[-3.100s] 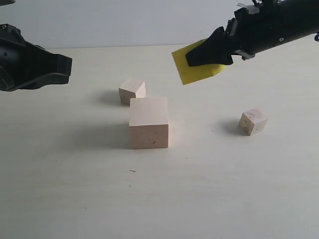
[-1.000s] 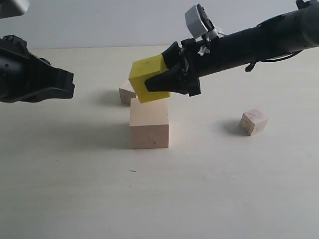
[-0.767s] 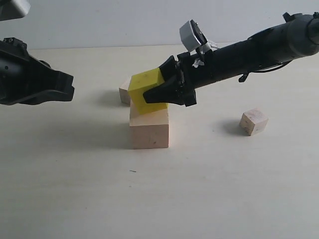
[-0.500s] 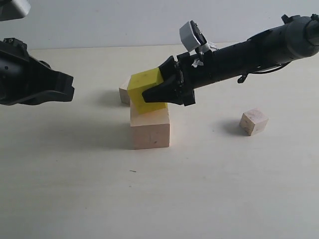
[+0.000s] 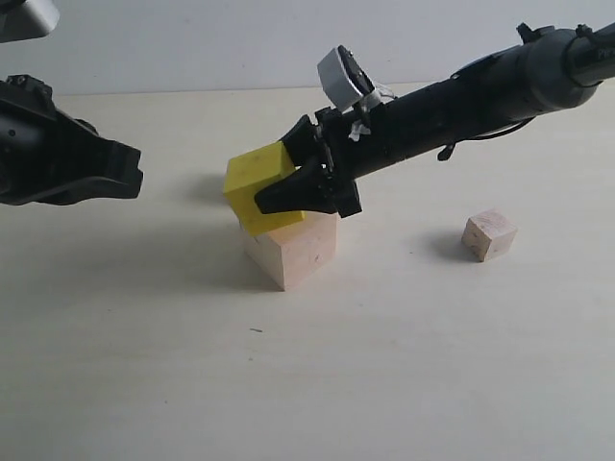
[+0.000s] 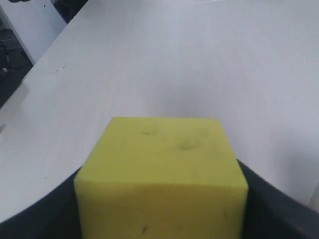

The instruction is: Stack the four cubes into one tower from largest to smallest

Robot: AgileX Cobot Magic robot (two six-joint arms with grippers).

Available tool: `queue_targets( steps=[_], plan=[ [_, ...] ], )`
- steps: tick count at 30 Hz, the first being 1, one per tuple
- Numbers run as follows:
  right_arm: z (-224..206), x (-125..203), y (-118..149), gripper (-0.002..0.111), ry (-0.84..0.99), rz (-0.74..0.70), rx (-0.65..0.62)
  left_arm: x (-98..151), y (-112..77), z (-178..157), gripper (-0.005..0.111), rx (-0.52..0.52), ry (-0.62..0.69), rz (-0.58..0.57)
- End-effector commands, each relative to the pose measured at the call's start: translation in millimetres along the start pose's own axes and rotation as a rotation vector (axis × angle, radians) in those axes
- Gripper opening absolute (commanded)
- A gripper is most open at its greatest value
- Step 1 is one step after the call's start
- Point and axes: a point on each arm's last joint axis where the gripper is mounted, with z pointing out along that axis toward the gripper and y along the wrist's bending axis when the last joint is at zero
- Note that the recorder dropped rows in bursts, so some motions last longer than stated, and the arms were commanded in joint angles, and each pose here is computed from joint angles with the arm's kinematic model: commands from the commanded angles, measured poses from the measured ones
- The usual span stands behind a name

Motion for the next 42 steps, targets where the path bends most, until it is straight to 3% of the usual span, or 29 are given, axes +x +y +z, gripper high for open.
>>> queue_targets(
  steps=[1,10,20,27,32,38,42],
  plan=[
    [-0.9,-0.8,-1.2,0.000,0.001,-0.030,-0.003,2.9,0.8,-0.8,0.000,0.000,0.016,0.006],
    [-3.6,-1.9,-2.8,0.000,-0.013,-0.024,0.011,2.4,-0.4,-0.8,0.000,0.012,0.011,-0.013],
    [-31.4,4.7,-15.7,0.000,-0.045,0.096,0.094,1.7,-2.2,-0.8,0.000,0.032,0.004,-0.039],
    [-50.5,8.3,-23.1,0.000,-0.075,0.074,0.149,0.2,-1.5,0.6,0.000,0.032,-0.032,-0.055],
    [-64.2,11.8,-26.4,0.000,-0.073,0.049,0.180,8.1,1.4,24.1,0.000,0.040,-0.014,-0.123],
    [-79.2,15.2,-30.9,0.000,-0.071,0.049,0.213,17.1,-11.6,62.2,0.000,0.044,0.026,-0.083],
    [-98.4,21.6,-35.0,0.000,-0.080,0.078,0.258,17.0,-6.5,84.4,0.000,0.013,0.021,-0.117]
  ],
)
